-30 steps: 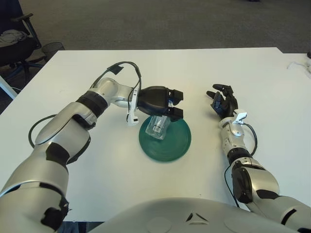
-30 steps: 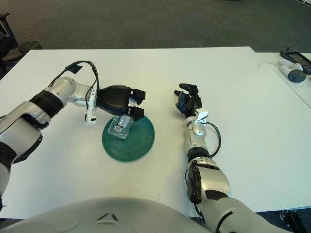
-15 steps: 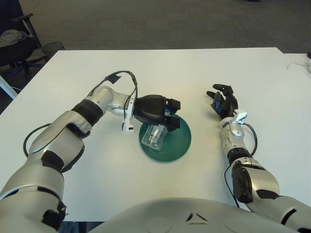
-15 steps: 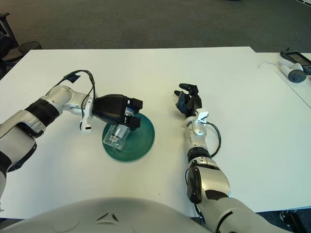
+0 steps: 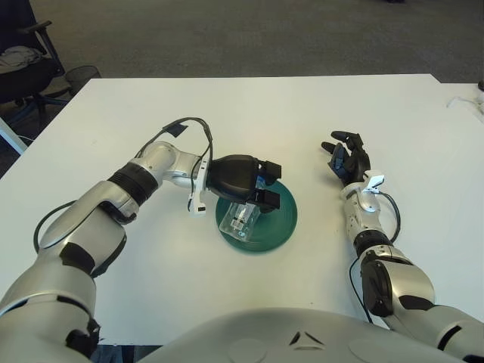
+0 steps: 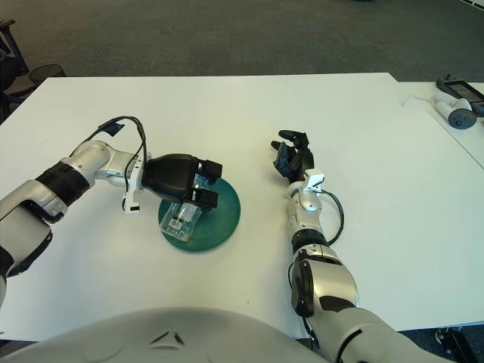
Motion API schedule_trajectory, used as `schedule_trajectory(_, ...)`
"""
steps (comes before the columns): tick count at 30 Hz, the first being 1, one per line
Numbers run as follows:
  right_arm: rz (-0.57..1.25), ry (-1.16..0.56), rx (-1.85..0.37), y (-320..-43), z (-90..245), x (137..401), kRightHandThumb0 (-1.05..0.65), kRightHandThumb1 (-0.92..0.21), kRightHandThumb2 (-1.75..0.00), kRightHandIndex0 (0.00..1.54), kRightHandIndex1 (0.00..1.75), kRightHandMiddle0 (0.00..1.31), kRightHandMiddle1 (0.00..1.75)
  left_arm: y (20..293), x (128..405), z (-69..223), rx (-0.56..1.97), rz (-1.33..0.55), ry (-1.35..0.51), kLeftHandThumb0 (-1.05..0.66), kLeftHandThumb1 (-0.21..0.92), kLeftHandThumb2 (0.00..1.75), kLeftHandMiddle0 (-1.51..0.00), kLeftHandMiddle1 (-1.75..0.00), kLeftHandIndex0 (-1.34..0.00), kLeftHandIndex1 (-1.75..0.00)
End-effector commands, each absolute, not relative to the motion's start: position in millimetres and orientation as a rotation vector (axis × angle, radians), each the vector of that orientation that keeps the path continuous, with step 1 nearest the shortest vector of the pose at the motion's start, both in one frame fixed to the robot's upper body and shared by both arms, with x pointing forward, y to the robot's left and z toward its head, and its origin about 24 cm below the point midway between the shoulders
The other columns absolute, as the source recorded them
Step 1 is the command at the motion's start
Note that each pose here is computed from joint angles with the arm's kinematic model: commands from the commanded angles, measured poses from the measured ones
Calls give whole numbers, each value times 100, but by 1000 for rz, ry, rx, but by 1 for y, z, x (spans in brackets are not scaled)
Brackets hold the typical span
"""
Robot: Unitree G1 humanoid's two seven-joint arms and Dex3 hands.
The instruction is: Put the bottle into the plate.
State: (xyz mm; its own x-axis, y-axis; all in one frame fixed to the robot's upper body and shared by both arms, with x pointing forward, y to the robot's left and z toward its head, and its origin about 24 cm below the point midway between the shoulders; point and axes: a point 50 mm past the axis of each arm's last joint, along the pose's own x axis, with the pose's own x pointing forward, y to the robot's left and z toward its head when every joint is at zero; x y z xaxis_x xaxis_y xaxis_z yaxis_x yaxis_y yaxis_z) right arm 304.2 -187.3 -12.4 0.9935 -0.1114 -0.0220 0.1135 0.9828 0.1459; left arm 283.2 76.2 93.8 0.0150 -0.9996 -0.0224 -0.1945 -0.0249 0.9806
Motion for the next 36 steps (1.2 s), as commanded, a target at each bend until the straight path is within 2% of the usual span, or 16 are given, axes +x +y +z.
schedule_trajectory(1, -178, 431, 222, -185, -86, 248, -53, -75, -90, 27, 90, 8, 133, 82, 282, 89, 1376, -1118, -1322, 0, -8, 175, -90, -170, -70, -175)
schedule_trajectory(8, -178, 433, 216, -183, -86, 249, -52, -74, -92, 27, 90, 9, 133, 84, 280, 92, 1321, -1072, -1367, 0, -7, 175, -90, -171, -70, -175)
schedule_trajectory(11, -174, 434, 214, -184, -86, 249, -54, -76, -90, 26, 89, 8, 133, 84, 280, 92, 1285, -1054, -1378, 0, -9, 174, -91, -166, -72, -175)
schedule_trajectory(13, -171, 435, 216, -184, -86, 249, -55, -79, -88, 26, 88, 8, 133, 83, 279, 90, 1258, -1040, -1375, 0, -5, 169, -86, -163, -72, -175)
schedule_trajectory(15, -169, 434, 219, -184, -86, 249, -55, -80, -87, 26, 88, 8, 133, 81, 279, 88, 1220, -1032, -1366, 0, 2, 159, -78, -169, -73, -163)
schedule_trajectory(17, -168, 435, 223, -184, -86, 248, -54, -81, -86, 27, 87, 8, 133, 81, 279, 88, 1188, -1035, -1362, -1, 14, 147, -67, -172, -67, -161)
schedule_trajectory(18, -168, 435, 225, -184, -86, 248, -54, -81, -86, 27, 87, 8, 133, 81, 278, 88, 1179, -1037, -1362, -1, 23, 137, -59, -173, -59, -164)
schedule_trajectory(19, -170, 435, 227, -184, -86, 248, -53, -81, -86, 27, 87, 8, 133, 80, 279, 89, 1182, -1037, -1368, -1, 27, 134, -56, -173, -55, -165)
schedule_trajectory(20, -173, 432, 231, -184, -86, 248, -53, -81, -86, 27, 87, 8, 133, 80, 280, 91, 1195, -1036, -1378, -1, 40, 118, -48, -171, -46, -168)
schedule_trajectory(21, -174, 430, 233, -184, -86, 248, -53, -81, -86, 27, 86, 9, 133, 80, 281, 93, 1205, -1034, -1385, -24, 59, 100, -34, -151, -29, -159)
schedule_trajectory(22, -176, 428, 234, -183, -86, 248, -52, -80, -87, 27, 86, 9, 133, 80, 281, 94, 1211, -1033, -1390, -39, 71, 89, -26, -136, -19, -152)
schedule_trajectory(23, -179, 420, 239, -182, -86, 247, -52, -80, -87, 27, 86, 9, 133, 81, 283, 97, 1246, -1045, -1394, -44, 75, 85, -23, -131, -15, -150)
schedule_trajectory(24, -182, 412, 243, -181, -86, 247, -51, -78, -89, 28, 85, 11, 132, 82, 284, 99, 1284, -1062, -1392, -57, 81, 86, -15, -106, -10, -126)
schedule_trajectory(28, -187, 397, 251, -180, -85, 246, -50, -72, -93, 28, 85, 14, 132, 85, 286, 97, 1371, -1097, -1357, -80, 90, 93, -4, -49, -2, -65)
schedule_trajectory(32, -188, 379, 262, -179, -84, 247, -50, -70, -95, 28, 85, 15, 131, 88, 284, 94, 1394, -1081, -1334, -90, 92, 100, -1, -21, 0, -35)
schedule_trajectory(36, -183, 352, 293, -179, -82, 246, -51, -70, -96, 30, 86, 18, 132, 88, 283, 93, 1407, -1052, -1357, -96, 92, 105, 0, -9, 0, -23)
